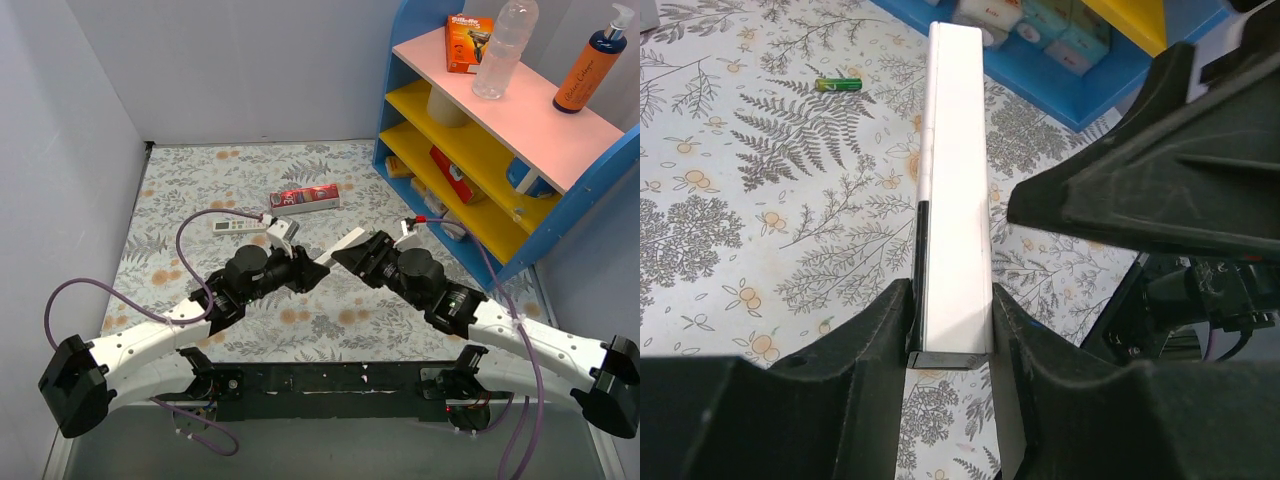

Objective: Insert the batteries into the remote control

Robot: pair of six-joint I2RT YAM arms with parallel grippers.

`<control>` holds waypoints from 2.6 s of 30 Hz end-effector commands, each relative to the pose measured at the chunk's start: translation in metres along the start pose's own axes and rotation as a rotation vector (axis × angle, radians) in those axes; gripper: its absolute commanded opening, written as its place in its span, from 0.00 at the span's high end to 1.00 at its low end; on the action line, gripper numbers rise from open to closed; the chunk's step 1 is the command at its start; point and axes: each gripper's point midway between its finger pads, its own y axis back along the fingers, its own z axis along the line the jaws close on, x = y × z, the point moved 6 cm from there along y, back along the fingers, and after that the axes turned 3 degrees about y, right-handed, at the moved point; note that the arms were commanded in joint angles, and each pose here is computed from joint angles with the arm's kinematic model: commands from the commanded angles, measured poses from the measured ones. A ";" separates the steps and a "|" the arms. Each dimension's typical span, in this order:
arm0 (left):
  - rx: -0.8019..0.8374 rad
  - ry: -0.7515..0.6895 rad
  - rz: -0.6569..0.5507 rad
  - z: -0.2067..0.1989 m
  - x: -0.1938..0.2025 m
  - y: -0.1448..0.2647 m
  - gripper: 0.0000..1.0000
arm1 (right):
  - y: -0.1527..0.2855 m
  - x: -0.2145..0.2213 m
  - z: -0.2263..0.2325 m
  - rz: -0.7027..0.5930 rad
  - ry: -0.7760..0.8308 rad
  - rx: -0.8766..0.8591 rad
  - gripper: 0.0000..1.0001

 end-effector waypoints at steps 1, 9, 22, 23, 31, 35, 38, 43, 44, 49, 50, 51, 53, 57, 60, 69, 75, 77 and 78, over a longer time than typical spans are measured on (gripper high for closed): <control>-0.045 -0.050 0.044 -0.005 -0.017 0.003 1.00 | 0.020 -0.032 0.032 -0.162 0.483 -0.184 0.38; -0.055 -0.118 0.261 -0.010 -0.029 0.005 1.00 | 0.034 -0.031 0.030 -0.065 1.497 -0.433 0.39; 0.097 0.068 0.408 -0.007 -0.053 0.022 1.00 | 0.020 -0.030 0.022 0.038 1.946 -0.499 0.37; 0.099 0.075 0.417 -0.007 -0.054 0.023 1.00 | 0.019 -0.030 0.025 0.035 1.956 -0.504 0.37; 0.131 0.090 0.427 -0.015 -0.060 0.026 1.00 | -0.001 -0.020 0.029 0.099 2.005 -0.562 0.37; 0.127 0.098 0.429 -0.015 -0.062 0.026 1.00 | -0.005 -0.012 0.030 0.119 2.002 -0.598 0.37; 0.141 0.102 0.432 -0.016 -0.062 0.027 1.00 | -0.008 -0.009 0.028 0.135 2.005 -0.597 0.39; 0.147 0.104 0.433 -0.017 -0.064 0.028 1.00 | -0.010 -0.006 0.024 0.156 1.996 -0.604 0.54; 0.152 0.104 0.431 -0.018 -0.064 0.028 1.00 | -0.010 -0.005 0.024 0.158 1.994 -0.603 0.59; 0.177 0.091 0.410 -0.019 -0.065 0.029 1.00 | -0.008 -0.006 0.021 0.156 1.971 -0.580 0.95; 0.186 0.074 0.386 -0.020 -0.066 0.031 0.80 | -0.007 -0.005 0.018 0.155 1.959 -0.579 0.99; 0.191 0.056 0.370 -0.020 -0.067 0.032 0.67 | -0.006 -0.005 0.019 0.146 1.945 -0.583 0.99; 0.202 0.016 0.318 -0.019 -0.066 0.033 0.44 | -0.004 -0.005 0.025 0.111 1.883 -0.593 0.99; 0.241 -0.095 0.162 -0.025 -0.074 0.049 0.09 | 0.002 -0.004 0.027 0.057 1.744 -0.591 0.99; 0.249 -0.157 0.069 -0.021 -0.072 0.053 0.07 | 0.009 -0.003 0.035 0.021 1.631 -0.620 0.99; 0.402 -0.364 -0.102 -0.028 -0.060 0.074 0.06 | 0.035 0.001 0.052 -0.036 1.404 -0.840 0.99; 0.539 -0.437 -0.044 -0.035 -0.049 0.076 0.17 | 0.046 0.008 0.061 0.008 1.377 -0.960 0.99; 0.583 -0.456 -0.046 -0.039 -0.051 0.076 0.21 | 0.046 0.009 0.062 0.021 1.369 -0.975 0.99; 0.604 -0.454 -0.032 -0.040 -0.050 0.075 0.24 | 0.045 0.011 0.061 0.030 1.364 -0.982 0.99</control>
